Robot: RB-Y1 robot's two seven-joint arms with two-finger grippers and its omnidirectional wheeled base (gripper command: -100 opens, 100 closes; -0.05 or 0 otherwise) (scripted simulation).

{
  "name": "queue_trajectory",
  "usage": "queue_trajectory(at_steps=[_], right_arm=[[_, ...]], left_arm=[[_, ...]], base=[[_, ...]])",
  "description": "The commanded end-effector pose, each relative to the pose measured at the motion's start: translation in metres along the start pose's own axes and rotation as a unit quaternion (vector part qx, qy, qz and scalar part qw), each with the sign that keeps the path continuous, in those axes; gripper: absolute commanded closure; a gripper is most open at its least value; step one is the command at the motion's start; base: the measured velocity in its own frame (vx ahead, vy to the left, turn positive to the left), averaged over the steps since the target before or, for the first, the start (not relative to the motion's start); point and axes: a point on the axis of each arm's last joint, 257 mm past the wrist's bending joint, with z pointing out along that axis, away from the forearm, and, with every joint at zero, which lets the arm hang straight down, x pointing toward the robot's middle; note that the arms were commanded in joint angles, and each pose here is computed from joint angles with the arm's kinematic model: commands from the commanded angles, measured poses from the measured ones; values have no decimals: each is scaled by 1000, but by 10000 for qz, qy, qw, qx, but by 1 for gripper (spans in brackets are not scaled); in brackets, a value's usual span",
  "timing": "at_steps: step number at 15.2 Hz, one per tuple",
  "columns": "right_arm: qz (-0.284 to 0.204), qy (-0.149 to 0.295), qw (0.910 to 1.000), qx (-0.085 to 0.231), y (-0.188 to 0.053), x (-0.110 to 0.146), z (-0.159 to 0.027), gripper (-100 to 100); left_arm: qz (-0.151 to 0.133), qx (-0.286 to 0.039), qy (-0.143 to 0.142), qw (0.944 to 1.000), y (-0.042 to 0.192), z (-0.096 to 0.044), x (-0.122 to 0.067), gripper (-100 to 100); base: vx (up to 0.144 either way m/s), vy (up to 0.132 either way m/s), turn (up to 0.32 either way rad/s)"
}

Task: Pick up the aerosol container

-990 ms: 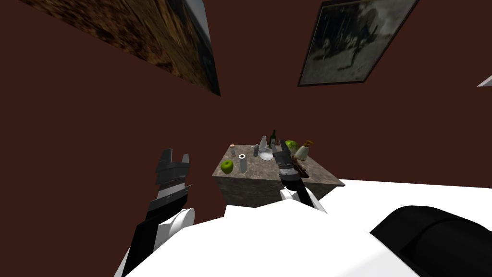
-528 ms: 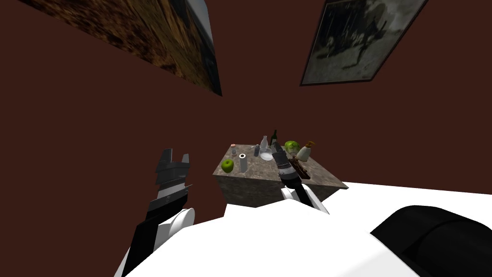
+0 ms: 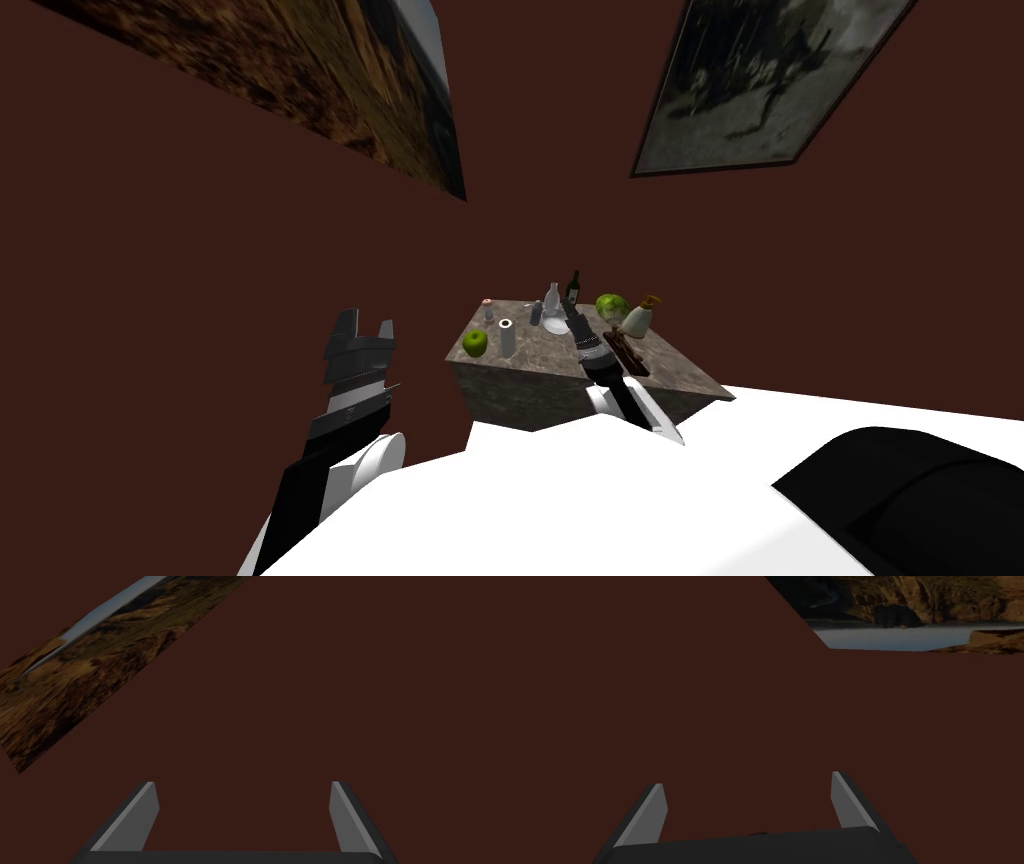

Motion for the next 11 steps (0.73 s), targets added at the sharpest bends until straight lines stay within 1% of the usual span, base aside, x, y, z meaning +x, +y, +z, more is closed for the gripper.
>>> queue_trajectory(at_steps=[1, 3, 4, 6, 7, 9, 10, 11], right_arm=[[-455, 125, 9989, 37, -12, 5, 1, -100], [-591, 125, 9982, 36, -12, 5, 1, -100], [-899, 216, 9957, 65, -22, 7, 2, -100], [-1022, 217, 9945, 62, -22, 7, 2, -100], [-1347, 307, 9904, 92, -32, 10, 3, -100], [-1466, 308, 9887, 88, -32, 10, 3, -100], [-1784, 396, 9831, 118, -43, 12, 4, -100], [-1870, 397, 9815, 115, -43, 12, 4, -100]], left_arm=[[0, 0, 0, 10000, 0, 0, 0, 0], [0, 0, 0, 10000, 0, 0, 0, 0], [0, 0, 0, 10000, 0, 0, 0, 0], [0, 0, 0, 10000, 0, 0, 0, 0], [0, 0, 0, 10000, 0, 0, 0, 0], [0, 0, 0, 10000, 0, 0, 0, 0], [0, 0, 0, 10000, 0, 0, 0, 0], [0, 0, 0, 10000, 0, 0, 0, 0]], base=[[-16, -22, 82], [-14, -22, 53], [-13, -21, 54], [-12, -20, 55], [-10, -20, 75], [-9, -22, 59], [-13, -22, 75], [-15, -26, 84]])
